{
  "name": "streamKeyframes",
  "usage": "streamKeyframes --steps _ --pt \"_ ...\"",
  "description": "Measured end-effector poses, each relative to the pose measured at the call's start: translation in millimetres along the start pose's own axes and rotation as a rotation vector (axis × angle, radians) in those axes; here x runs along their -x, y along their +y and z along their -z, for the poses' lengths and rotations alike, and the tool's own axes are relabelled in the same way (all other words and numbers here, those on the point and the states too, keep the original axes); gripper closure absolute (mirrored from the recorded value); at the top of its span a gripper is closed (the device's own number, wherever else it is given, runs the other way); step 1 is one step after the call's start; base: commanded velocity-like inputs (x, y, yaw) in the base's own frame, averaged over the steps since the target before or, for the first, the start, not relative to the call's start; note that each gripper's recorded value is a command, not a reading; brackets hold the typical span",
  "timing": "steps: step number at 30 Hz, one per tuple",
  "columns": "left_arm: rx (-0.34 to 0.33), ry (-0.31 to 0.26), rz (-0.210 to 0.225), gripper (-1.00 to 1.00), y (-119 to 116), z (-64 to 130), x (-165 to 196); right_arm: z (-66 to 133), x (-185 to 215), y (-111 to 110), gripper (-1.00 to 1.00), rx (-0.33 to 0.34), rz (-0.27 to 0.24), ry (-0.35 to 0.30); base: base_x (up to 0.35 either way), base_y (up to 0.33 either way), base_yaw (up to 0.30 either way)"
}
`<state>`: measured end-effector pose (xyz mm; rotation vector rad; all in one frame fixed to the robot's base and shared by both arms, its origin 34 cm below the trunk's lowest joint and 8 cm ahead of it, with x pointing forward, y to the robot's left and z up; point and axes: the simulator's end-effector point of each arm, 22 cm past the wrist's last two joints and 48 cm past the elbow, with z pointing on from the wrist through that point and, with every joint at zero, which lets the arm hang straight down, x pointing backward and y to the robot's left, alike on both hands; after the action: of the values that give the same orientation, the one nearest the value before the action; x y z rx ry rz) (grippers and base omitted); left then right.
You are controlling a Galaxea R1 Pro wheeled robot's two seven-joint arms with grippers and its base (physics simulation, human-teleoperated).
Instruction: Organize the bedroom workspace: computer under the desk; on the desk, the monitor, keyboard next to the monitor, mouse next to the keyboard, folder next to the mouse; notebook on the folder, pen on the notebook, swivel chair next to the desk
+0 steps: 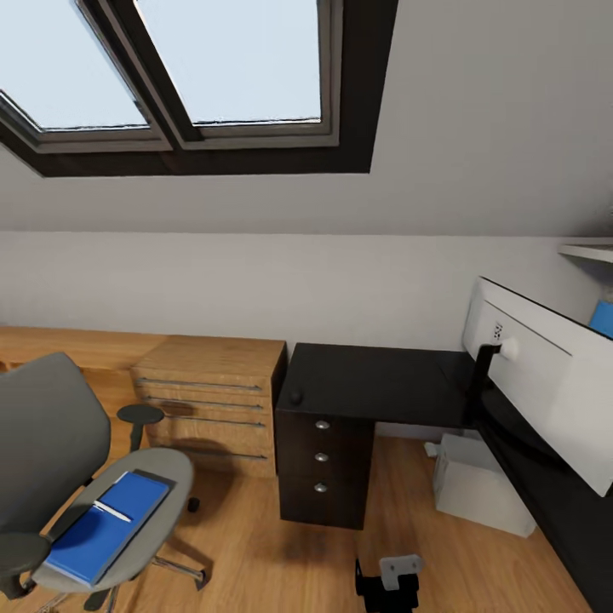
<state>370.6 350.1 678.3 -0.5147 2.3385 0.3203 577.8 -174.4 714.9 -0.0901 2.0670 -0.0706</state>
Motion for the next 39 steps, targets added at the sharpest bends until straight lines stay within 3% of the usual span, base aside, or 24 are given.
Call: streamKeyframes --steps 28,39 --pt "-0.001 0.004 -0.001 -1.00 -1 0.2 -1 0.1 -1 2 -1.00 0.002 0.000 0.002 -0.335 0.000 0.065" --pt "-0.001 0.004 -0.001 -1.00 -1 0.2 -1 2.0 0 16 -1.00 0.017 -0.010 0.003 -0.336 0.000 0.000"
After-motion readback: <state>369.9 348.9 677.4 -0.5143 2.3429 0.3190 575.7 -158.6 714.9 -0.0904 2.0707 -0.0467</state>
